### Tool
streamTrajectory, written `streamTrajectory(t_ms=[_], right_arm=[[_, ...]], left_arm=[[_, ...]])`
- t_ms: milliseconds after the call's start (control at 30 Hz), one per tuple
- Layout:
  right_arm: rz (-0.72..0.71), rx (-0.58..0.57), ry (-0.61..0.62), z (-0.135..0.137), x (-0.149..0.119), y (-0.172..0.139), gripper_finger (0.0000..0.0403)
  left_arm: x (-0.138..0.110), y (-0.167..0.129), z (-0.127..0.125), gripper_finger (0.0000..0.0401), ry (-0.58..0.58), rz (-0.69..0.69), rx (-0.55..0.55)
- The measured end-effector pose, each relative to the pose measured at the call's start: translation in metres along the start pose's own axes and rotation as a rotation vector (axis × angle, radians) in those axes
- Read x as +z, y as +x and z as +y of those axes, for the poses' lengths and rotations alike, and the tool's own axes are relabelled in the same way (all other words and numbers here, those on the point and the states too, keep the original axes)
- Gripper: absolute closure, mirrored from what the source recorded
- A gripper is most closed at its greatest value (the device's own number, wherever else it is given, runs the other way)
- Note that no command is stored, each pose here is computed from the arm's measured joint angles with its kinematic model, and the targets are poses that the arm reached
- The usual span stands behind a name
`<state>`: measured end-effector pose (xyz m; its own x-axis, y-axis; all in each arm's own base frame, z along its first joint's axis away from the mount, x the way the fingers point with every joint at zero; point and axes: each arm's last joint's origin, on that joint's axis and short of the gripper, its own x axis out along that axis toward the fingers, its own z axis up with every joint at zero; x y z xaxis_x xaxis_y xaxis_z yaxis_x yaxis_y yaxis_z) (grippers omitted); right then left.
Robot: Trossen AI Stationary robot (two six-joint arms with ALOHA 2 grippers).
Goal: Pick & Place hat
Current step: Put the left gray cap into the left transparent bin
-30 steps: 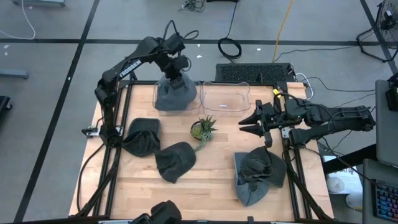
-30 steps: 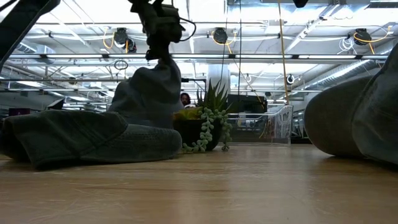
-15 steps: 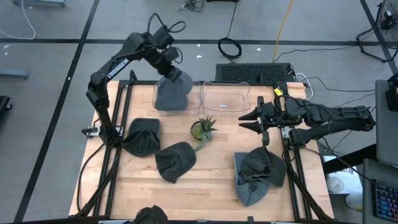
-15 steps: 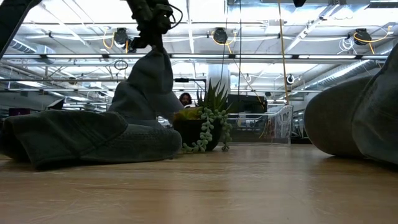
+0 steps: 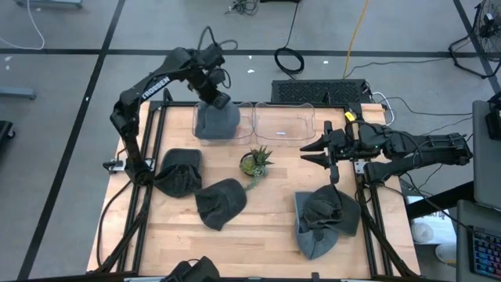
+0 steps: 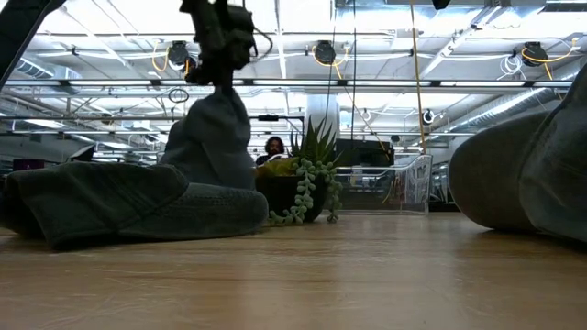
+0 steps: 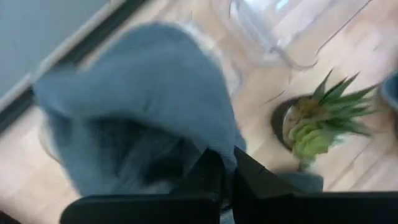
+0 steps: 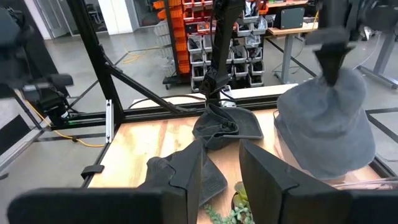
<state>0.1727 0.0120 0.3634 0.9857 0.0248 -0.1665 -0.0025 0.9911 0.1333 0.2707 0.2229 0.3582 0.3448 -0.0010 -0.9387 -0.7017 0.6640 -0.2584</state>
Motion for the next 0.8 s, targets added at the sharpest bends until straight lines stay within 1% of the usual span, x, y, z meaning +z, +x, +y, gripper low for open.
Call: streamTrajectory(t_ms=[100,167,333,433,533,600,667,800], right_arm=[[0.0,0.001,0.0,0.0,0.0,0.0,0.031],[0.0,0.001,0.01,0.0,0.0,0.0,0.031],[0.0,0.001,0.028,0.0,0.0,0.0,0.031],[0.0,0.001,0.03,0.0,0.0,0.0,0.031],[0.0,0.001,0.03,0.0,0.0,0.0,0.031],[0.0,0.001,0.041,0.0,0.0,0.0,0.031],[-0.002,0.002,0.059,0.0,0.0,0.0,0.031],[-0.007,0.004,0.061,0.0,0.001,0.0,0.031]], left_arm=[[-0.001,0.021,0.004,0.0395,-0.018,0.036,-0.01],[-0.001,0.029,0.006,0.0395,-0.026,0.04,-0.018],[0.001,0.032,0.007,0.0392,-0.05,0.028,-0.004],[0.003,0.026,0.007,0.0366,-0.05,-0.002,0.021],[0.006,0.015,0.007,0.0333,-0.019,-0.028,-0.057],[0.009,0.007,0.006,0.0311,-0.019,-0.053,-0.097],[0.01,-0.001,0.006,0.0289,-0.033,-0.078,-0.101],[0.013,-0.017,0.004,0.025,-0.017,-0.135,-0.1]])
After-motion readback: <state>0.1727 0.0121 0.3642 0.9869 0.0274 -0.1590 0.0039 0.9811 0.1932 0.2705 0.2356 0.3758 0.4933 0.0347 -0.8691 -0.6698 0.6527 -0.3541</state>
